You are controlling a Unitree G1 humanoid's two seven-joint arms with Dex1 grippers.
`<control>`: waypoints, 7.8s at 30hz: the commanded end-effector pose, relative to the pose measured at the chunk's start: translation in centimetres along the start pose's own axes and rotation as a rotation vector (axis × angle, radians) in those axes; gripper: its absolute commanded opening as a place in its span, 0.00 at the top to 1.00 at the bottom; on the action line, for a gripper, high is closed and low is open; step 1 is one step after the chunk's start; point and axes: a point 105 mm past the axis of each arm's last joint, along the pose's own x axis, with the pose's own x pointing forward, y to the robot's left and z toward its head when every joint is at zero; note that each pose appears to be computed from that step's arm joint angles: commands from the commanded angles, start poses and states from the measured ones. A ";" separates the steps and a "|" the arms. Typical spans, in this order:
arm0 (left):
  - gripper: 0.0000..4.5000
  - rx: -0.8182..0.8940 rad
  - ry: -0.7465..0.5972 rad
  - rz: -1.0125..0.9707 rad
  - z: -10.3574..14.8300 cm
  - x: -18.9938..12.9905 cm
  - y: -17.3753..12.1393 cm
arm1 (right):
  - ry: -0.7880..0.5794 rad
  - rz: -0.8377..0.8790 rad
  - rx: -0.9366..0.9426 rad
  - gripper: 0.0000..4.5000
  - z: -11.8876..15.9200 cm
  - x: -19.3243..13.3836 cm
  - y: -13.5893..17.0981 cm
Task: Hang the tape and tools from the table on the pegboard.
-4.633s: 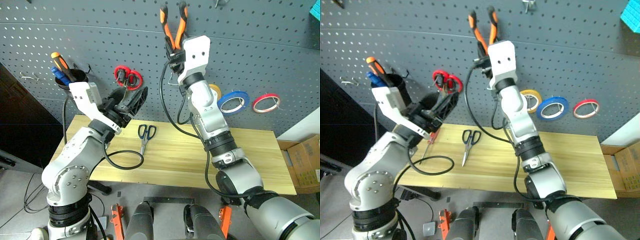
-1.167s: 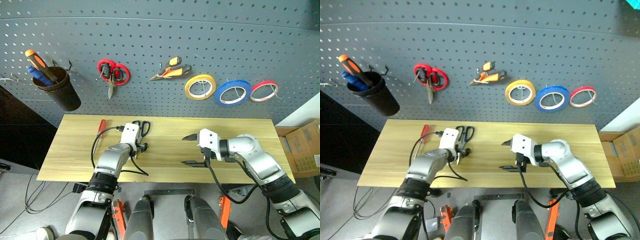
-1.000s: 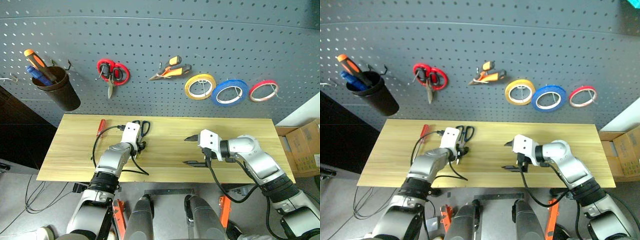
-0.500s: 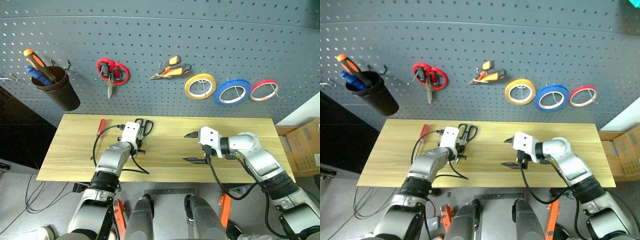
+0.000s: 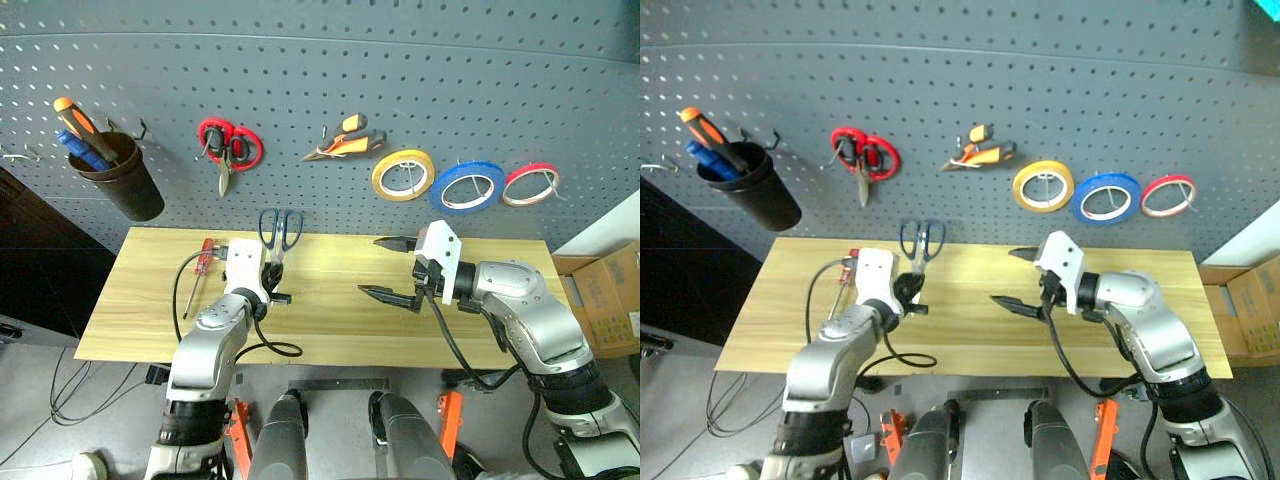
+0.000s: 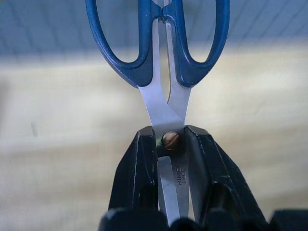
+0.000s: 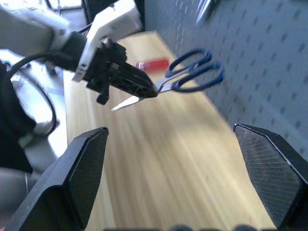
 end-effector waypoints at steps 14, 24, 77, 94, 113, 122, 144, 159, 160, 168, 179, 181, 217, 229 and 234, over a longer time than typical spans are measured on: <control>0.89 0.103 -0.379 0.173 5.7 -7.5 0.4 | -0.201 -0.013 0.028 0.00 5.9 0.6 1.4; 0.89 0.103 -0.433 0.194 7.2 -5.0 1.8 | -0.214 -0.050 0.008 0.00 6.5 1.1 0.2; 0.01 0.129 -0.221 0.144 5.3 -0.2 7.4 | -0.115 -0.132 0.070 0.00 4.1 -0.3 0.1; 0.01 0.275 0.221 0.199 -0.8 -3.7 18.9 | -0.002 -0.047 0.135 0.00 1.9 7.5 1.8; 0.01 0.305 0.301 0.022 -1.9 4.0 17.0 | 0.021 -0.110 0.174 0.00 1.6 8.9 1.7; 0.01 0.280 0.324 0.152 -1.7 3.5 19.1 | 0.067 -0.144 0.202 0.00 0.8 5.5 1.5; 0.43 0.096 0.446 0.179 -4.0 3.6 18.5 | 0.139 -0.212 0.205 0.00 0.3 2.6 0.7; 0.83 0.156 0.441 0.171 -3.9 3.5 18.6 | 0.095 -0.187 0.187 0.00 1.2 2.5 0.6; 0.83 0.174 0.438 0.147 -3.9 3.7 18.3 | 0.070 -0.167 0.182 0.00 1.6 2.4 0.9; 0.83 0.311 0.257 -0.066 -1.6 4.3 13.1 | -0.089 -0.141 0.211 0.00 3.9 1.1 1.1; 0.83 0.250 -0.164 -0.182 6.0 -0.6 4.7 | -0.465 -0.049 0.294 0.00 9.8 -0.5 0.6; 0.83 0.242 -0.252 -0.164 8.0 -1.4 4.5 | -0.514 -0.017 0.294 0.00 10.5 -0.7 0.8; 0.83 -0.029 -0.715 0.364 22.3 1.5 17.7 | -0.712 -0.088 0.185 0.00 13.9 2.8 -2.5; 0.83 -0.037 -0.684 0.354 21.6 3.3 17.2 | -0.704 -0.126 0.190 0.00 13.7 2.6 -2.5; 0.83 -0.047 -0.637 0.389 19.8 3.4 18.0 | -0.697 -0.142 0.190 0.00 13.5 2.3 -2.7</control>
